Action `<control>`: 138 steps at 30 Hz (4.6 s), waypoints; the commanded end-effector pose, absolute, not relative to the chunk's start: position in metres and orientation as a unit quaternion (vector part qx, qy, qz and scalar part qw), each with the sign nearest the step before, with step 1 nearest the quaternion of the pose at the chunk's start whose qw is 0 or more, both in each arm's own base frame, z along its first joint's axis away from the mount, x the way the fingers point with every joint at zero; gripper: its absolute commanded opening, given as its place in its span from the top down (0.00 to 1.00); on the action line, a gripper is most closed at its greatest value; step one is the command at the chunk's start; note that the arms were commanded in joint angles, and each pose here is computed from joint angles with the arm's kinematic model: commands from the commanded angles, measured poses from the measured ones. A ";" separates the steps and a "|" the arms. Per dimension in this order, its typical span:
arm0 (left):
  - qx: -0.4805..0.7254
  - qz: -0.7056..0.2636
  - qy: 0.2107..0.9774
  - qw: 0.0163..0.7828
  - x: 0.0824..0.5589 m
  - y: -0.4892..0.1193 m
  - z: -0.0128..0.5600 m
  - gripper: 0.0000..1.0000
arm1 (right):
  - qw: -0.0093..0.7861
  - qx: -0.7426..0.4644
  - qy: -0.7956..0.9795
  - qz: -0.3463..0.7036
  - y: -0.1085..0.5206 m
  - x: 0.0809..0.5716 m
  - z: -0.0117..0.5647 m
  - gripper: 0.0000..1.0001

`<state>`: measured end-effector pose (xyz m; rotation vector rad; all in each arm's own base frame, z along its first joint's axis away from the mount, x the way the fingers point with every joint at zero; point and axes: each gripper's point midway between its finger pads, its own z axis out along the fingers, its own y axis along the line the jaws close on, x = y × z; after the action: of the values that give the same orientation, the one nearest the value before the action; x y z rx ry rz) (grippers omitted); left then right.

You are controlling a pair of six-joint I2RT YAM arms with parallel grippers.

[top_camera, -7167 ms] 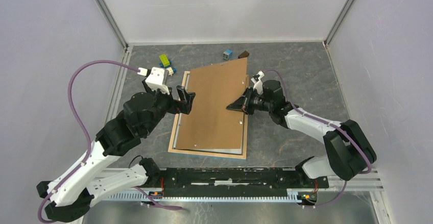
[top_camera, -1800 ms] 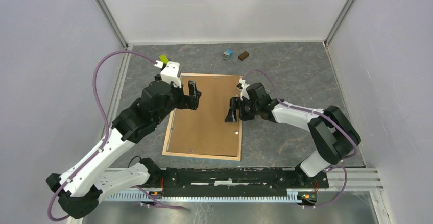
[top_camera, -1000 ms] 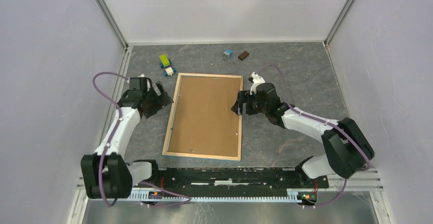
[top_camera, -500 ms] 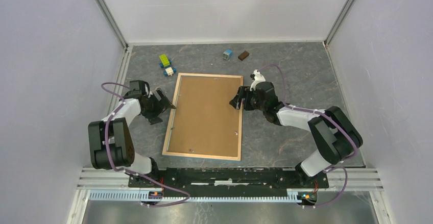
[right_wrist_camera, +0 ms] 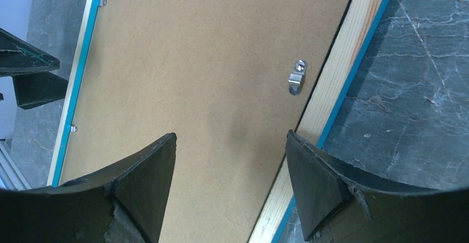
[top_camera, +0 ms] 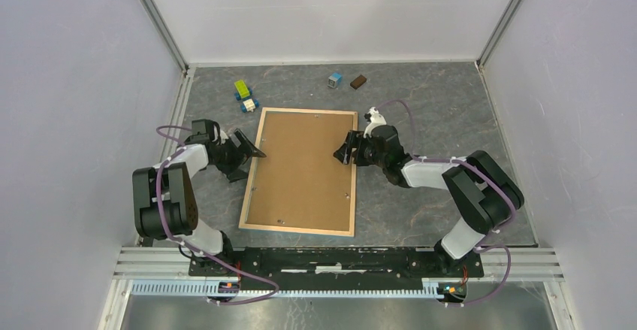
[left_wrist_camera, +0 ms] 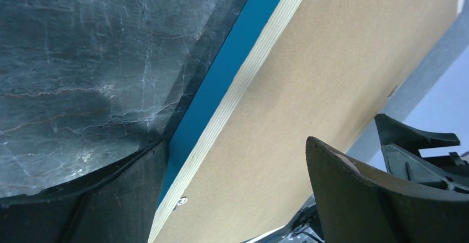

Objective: Put the photo into the frame

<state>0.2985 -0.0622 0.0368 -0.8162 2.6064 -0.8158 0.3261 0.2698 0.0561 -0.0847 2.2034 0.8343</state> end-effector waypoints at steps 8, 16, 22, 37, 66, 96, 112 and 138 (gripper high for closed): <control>-0.292 -0.337 0.889 0.104 0.291 -0.086 0.029 0.00 | 0.357 -0.040 0.853 0.379 0.307 0.312 0.052 0.22; -0.283 -0.330 0.892 0.119 0.290 -0.085 0.035 0.00 | 0.413 -0.081 0.874 0.243 0.269 0.333 0.063 0.19; -0.229 -0.301 0.916 0.130 0.289 -0.098 0.043 0.00 | 0.461 -0.099 0.872 0.129 0.225 0.350 0.081 0.09; -0.158 -0.293 0.936 0.113 0.273 -0.155 0.042 0.00 | 0.496 -0.069 0.857 0.118 0.187 0.409 0.111 0.03; -0.143 -0.284 0.941 0.114 0.295 -0.147 0.046 0.00 | 0.479 -0.102 0.845 0.217 0.247 0.449 0.099 0.20; -0.133 -0.116 0.971 0.160 0.235 -0.099 0.075 0.00 | 0.437 -0.112 0.868 0.208 0.243 0.432 0.062 0.18; -0.121 -0.173 0.961 0.177 0.267 -0.164 0.045 0.06 | 0.429 -0.045 0.897 0.092 0.162 0.366 0.076 0.10; 0.035 -0.089 0.983 0.159 0.273 -0.162 0.071 0.04 | 0.349 -0.001 0.937 -0.011 0.099 0.352 0.008 0.68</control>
<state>0.2983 -0.1873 0.0512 -0.1069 2.7967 -0.3961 0.3567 0.1149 0.0268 -0.0027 2.3769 0.0186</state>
